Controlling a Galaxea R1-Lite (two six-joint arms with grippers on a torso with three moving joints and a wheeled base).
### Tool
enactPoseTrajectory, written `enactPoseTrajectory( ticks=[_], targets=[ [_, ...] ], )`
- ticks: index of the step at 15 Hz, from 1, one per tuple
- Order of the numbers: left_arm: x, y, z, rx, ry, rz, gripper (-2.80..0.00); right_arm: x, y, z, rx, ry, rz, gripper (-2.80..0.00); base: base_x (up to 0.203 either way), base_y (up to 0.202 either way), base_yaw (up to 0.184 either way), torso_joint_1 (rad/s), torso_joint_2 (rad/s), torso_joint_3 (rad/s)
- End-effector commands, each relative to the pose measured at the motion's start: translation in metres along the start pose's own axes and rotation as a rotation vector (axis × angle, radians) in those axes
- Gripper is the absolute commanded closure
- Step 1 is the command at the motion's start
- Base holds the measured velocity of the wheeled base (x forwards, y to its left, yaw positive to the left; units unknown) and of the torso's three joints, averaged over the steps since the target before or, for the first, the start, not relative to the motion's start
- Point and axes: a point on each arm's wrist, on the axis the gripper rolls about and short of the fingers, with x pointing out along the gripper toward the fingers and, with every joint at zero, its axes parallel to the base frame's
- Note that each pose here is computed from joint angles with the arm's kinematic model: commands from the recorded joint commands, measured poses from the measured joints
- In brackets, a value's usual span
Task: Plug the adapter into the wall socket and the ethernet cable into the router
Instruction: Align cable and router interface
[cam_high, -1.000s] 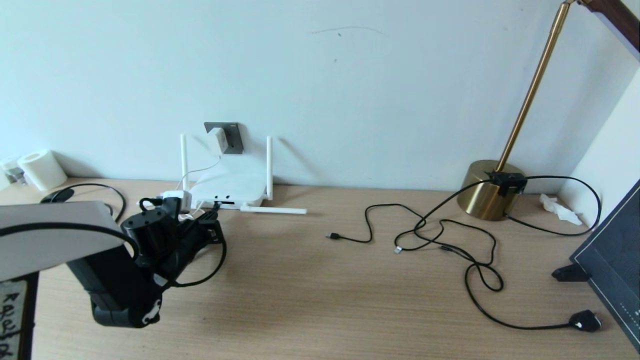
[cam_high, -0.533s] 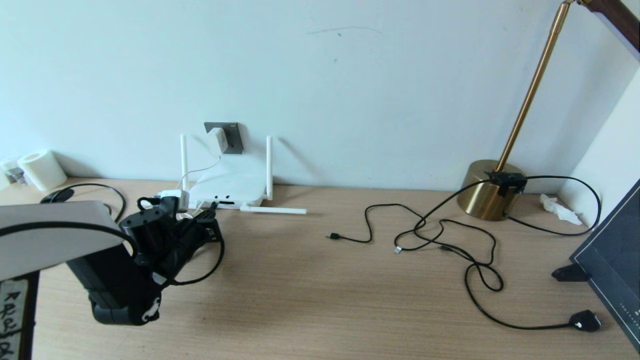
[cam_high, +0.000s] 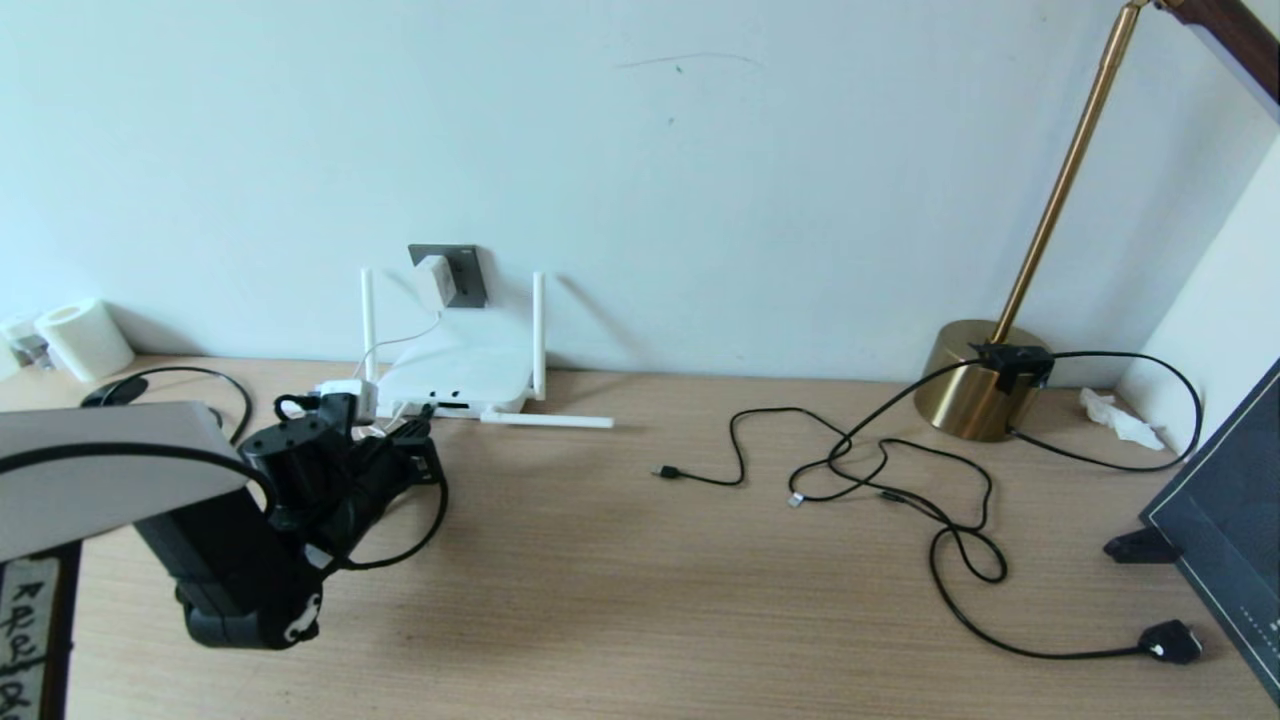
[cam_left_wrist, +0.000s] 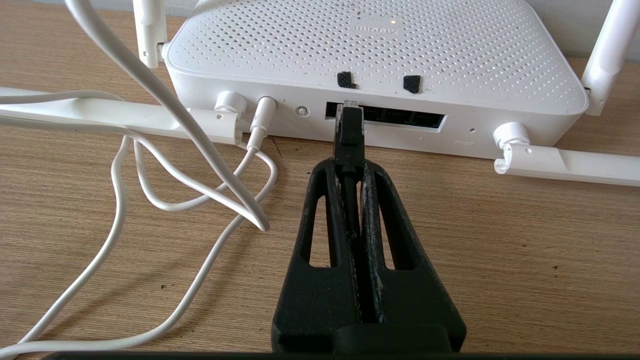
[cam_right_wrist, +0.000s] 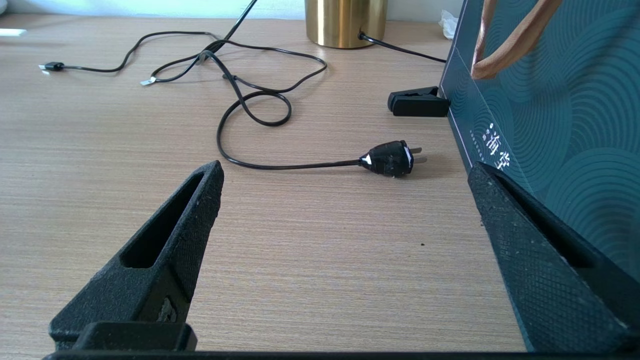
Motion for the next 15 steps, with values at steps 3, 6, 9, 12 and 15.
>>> enactPoseTrajectory(
  ticks=[3,6,9,12,15],
  targets=[
    [0.0013,0.0000,-0.0027,-0.001,0.000,0.000,0.00,0.0007,-0.0001,-0.0030,0.001,0.010,0.000,-2.80,0.000,0.000,0.000,0.000,0.00,0.000],
    [0.0033,0.0000,0.0000,0.001,-0.014,0.000,0.00,0.0007,-0.0001,-0.0030,0.001,0.010,0.000,-2.80,0.000,0.000,0.000,0.000,0.00,0.000],
    [0.0040,0.0000,-0.0038,0.000,-0.003,0.000,0.00,0.0007,-0.0001,-0.0030,0.001,0.010,0.000,-2.80,0.000,0.000,0.000,0.000,0.00,0.000],
    [0.0045,0.0005,-0.0047,-0.001,-0.002,0.000,0.00,0.0007,-0.0001,-0.0030,0.001,0.010,0.000,-2.80,0.000,0.000,0.000,0.000,0.00,0.000],
    [0.0072,0.0013,-0.0044,-0.001,-0.009,0.002,0.00,0.0007,-0.0001,-0.0030,0.001,0.010,0.000,-2.80,0.000,0.000,0.000,0.000,0.00,0.000]
  ],
)
